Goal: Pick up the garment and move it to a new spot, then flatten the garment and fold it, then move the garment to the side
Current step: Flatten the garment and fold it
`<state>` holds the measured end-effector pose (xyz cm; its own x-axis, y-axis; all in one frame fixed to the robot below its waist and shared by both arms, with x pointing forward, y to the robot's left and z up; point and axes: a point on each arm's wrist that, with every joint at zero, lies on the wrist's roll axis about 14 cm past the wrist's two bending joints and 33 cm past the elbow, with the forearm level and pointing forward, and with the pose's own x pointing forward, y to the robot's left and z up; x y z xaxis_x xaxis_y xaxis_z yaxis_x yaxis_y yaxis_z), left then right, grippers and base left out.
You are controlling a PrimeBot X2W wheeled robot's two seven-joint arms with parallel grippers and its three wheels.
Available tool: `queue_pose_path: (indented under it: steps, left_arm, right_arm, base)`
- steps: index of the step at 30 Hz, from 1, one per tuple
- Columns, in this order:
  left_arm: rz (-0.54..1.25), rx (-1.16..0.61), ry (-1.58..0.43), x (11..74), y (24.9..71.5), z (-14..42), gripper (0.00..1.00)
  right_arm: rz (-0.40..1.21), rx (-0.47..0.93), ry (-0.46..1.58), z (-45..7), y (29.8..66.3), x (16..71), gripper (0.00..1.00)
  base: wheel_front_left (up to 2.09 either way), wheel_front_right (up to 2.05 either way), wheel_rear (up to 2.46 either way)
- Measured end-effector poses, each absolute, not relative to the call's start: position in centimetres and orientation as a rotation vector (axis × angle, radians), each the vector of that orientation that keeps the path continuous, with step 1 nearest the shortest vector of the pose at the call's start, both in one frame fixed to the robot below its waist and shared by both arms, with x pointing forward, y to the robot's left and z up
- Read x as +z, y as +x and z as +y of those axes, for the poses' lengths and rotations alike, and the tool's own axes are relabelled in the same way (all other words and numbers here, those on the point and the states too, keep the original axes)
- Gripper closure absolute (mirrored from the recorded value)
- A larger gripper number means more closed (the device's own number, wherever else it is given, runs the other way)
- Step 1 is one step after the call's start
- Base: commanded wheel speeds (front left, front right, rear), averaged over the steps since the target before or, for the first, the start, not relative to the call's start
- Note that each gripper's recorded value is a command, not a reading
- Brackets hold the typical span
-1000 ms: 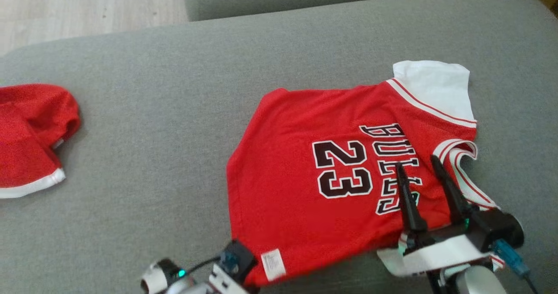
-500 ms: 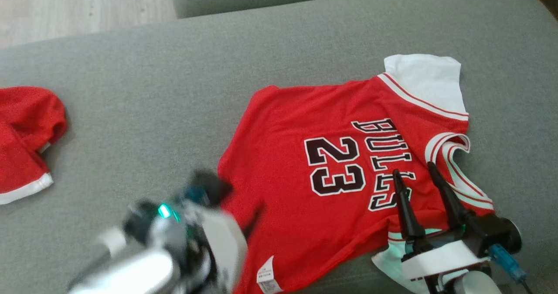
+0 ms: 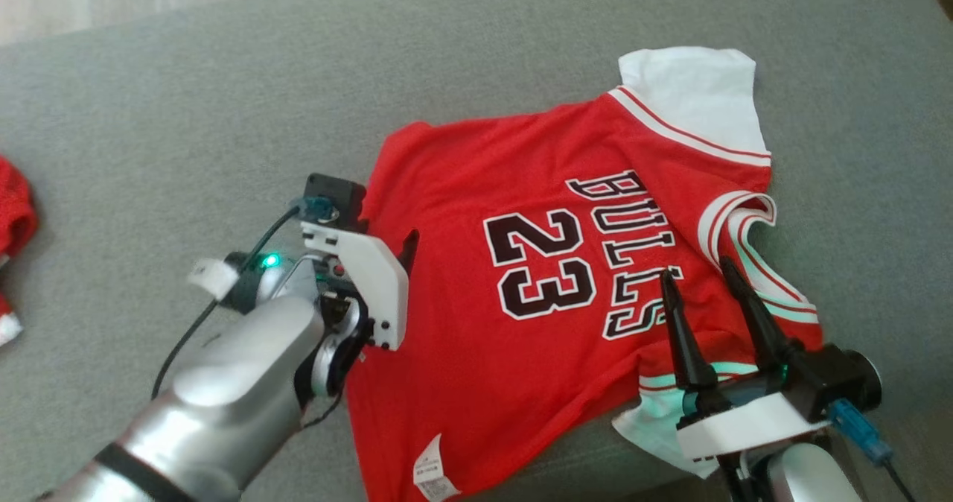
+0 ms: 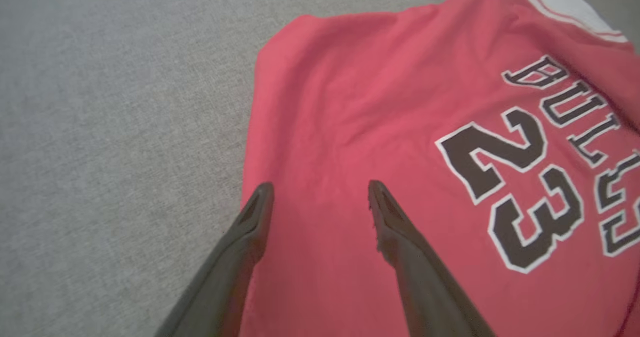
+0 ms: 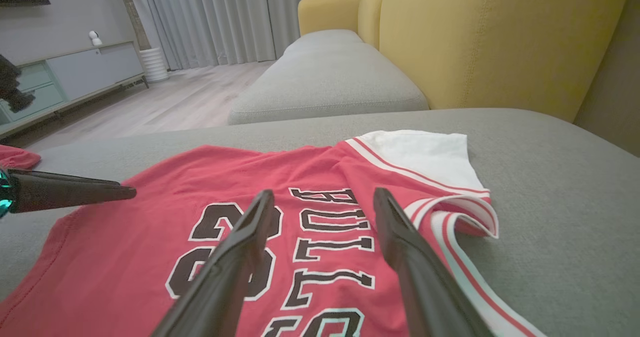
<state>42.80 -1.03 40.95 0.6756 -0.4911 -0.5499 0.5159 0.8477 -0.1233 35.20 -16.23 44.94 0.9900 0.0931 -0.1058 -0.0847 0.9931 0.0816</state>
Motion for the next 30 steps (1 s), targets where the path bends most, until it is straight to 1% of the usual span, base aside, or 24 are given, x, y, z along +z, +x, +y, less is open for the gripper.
queue_pose_path:
  steps: [3, 10, 14, 16, 19, 20, 21, 22, 26, 30]
  left_arm:
    - [0.627, -0.558, 0.072, 39.7, 43.7, -1.1, 0.0]
    - [0.597, -0.5, 0.121, 39.3, 46.7, -0.6, 0.0]
    - [0.649, -0.52, 0.107, 38.4, 46.2, -0.8, 0.0]
    - [0.685, -0.546, 0.069, 38.1, 45.7, -1.3, 0.0]
    - [0.693, -0.586, 0.063, 37.8, 45.3, -2.2, 0.0]
    - [0.695, -0.6, 0.067, 37.7, 45.3, -2.5, 0.82]
    - [0.699, -0.602, 0.063, 37.7, 45.4, -2.7, 0.82]
    - [0.704, -0.615, 0.065, 37.6, 45.5, -3.1, 1.0]
    - [0.684, -0.626, 0.029, 38.0, 46.6, -4.2, 1.0]
    - [0.576, -0.558, 0.009, 39.8, 50.5, -3.4, 1.0]
  right_arm:
    - [0.122, 0.078, 0.076, -16.6, 35.1, 44.6, 0.0]
    - [0.104, 0.055, 0.071, -17.3, 35.3, 45.2, 0.0]
    - [0.102, 0.048, 0.072, -17.5, 35.2, 45.2, 0.0]
    - [0.103, 0.047, 0.072, -17.6, 35.2, 45.2, 0.0]
    - [0.107, 0.044, 0.072, -17.6, 35.1, 45.1, 0.0]
    - [0.11, 0.044, 0.072, -17.6, 35.1, 45.0, 0.0]
    - [0.113, 0.044, 0.073, -17.6, 35.1, 44.9, 0.0]
    - [0.116, 0.047, 0.073, -17.5, 35.2, 44.8, 0.0]
    - [0.109, 0.05, 0.067, -17.5, 35.8, 45.0, 0.0]
    - [0.105, 0.036, 0.066, -18.1, 36.3, 45.1, 0.0]
  base:
    - [0.0, 0.0, 0.0]
    - [0.0, 0.0, 0.0]
    - [0.0, 0.0, 0.0]
    - [0.0, 0.0, 0.0]
    - [0.0, 0.0, 0.0]
    - [0.0, 0.0, 0.0]
    - [0.0, 0.0, 0.0]
    - [0.0, 0.0, 0.0]
    - [0.0, 0.0, 0.0]
    - [0.0, 0.0, 0.0]
